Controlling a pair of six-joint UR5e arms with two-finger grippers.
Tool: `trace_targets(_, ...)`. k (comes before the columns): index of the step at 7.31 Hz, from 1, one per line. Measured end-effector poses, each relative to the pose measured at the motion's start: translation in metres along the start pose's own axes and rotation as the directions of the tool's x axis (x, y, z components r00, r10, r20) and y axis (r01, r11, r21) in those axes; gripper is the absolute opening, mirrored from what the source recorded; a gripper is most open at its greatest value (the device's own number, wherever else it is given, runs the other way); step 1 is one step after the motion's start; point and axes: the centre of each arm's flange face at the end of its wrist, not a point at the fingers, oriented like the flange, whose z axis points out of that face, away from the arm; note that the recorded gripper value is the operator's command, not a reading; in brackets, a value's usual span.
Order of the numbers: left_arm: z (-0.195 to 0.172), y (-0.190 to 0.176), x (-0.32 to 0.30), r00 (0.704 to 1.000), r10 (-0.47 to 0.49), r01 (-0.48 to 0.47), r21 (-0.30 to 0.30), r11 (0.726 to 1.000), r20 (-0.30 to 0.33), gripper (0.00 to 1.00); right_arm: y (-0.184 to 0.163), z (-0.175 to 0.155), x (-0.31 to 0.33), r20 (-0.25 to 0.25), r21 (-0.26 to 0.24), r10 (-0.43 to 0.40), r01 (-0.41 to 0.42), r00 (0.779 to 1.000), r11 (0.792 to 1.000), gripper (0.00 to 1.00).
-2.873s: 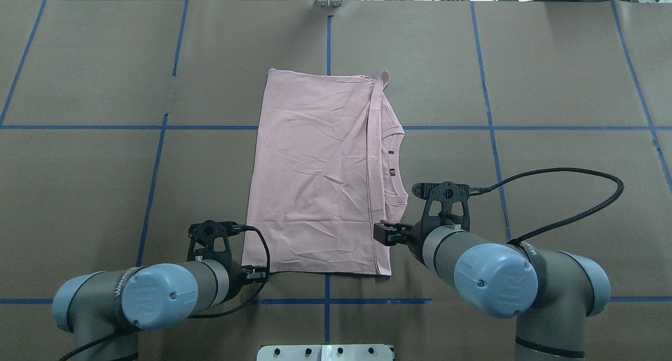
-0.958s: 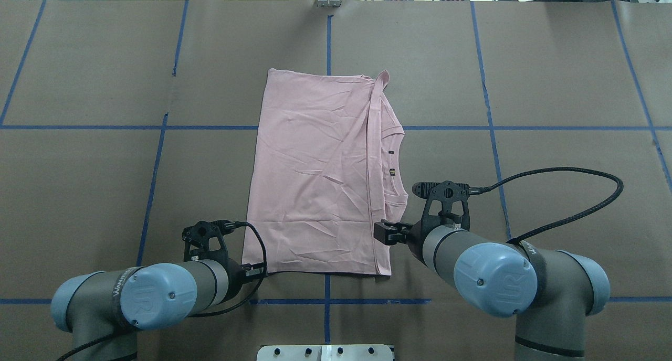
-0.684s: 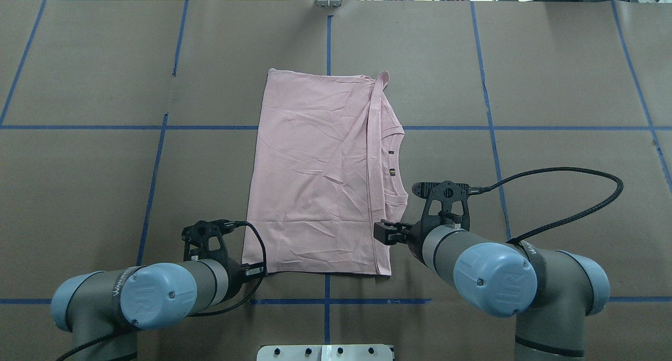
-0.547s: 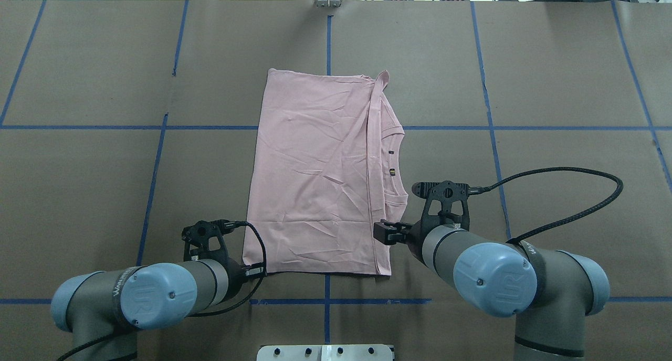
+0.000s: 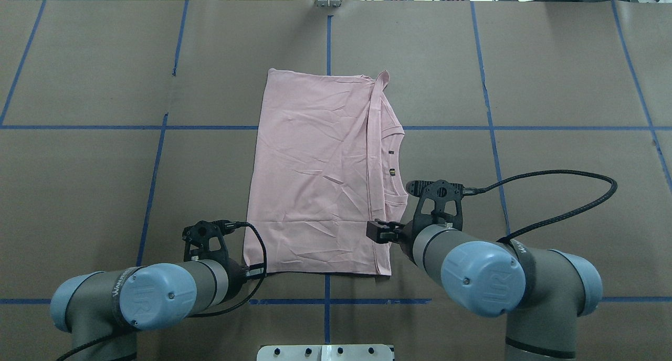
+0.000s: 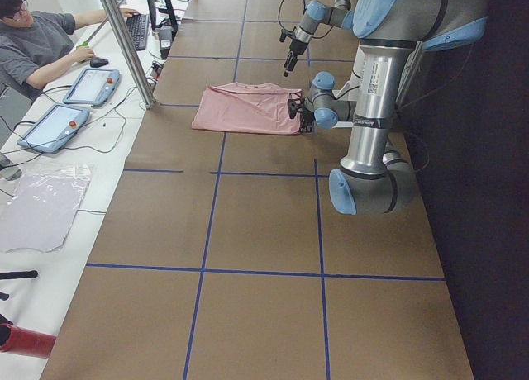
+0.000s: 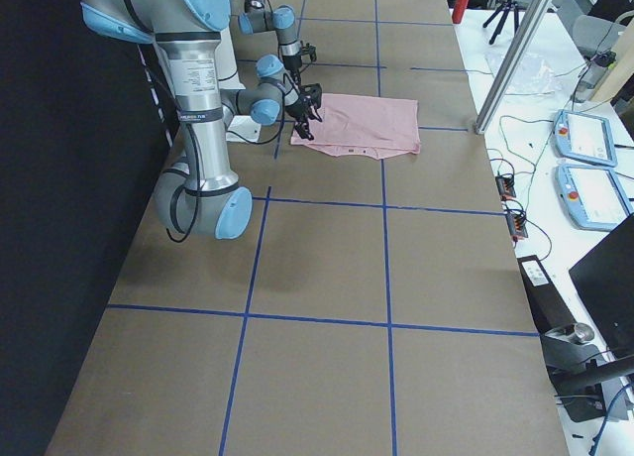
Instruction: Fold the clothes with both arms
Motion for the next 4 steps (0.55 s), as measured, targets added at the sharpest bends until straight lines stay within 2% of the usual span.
trace_targets(1, -0.001, 0.0, 0.001, 1.0, -0.001, 0.001, 0.001, 1.0, -0.003, 0.0, 0.001, -0.003, -0.021, -0.052, -0.019, 0.061, -0.062, 0.997, 0.998, 0.82)
trace_targets(2, -0.002, 0.0, 0.003, 1.0, -0.001, 0.001, 0.001, 1.0, -0.006, 0.0, 0.006, 0.001, -0.034, -0.099, -0.034, 0.128, -0.132, 0.987, 0.991, 0.82)
trace_targets(4, -0.002, 0.001, 0.005, 1.0, -0.003, 0.003, 0.001, 1.0, -0.009, 0.0, 0.018, 0.026, -0.041, -0.175, -0.032, 0.225, -0.234, 0.958, 0.972, 0.78)
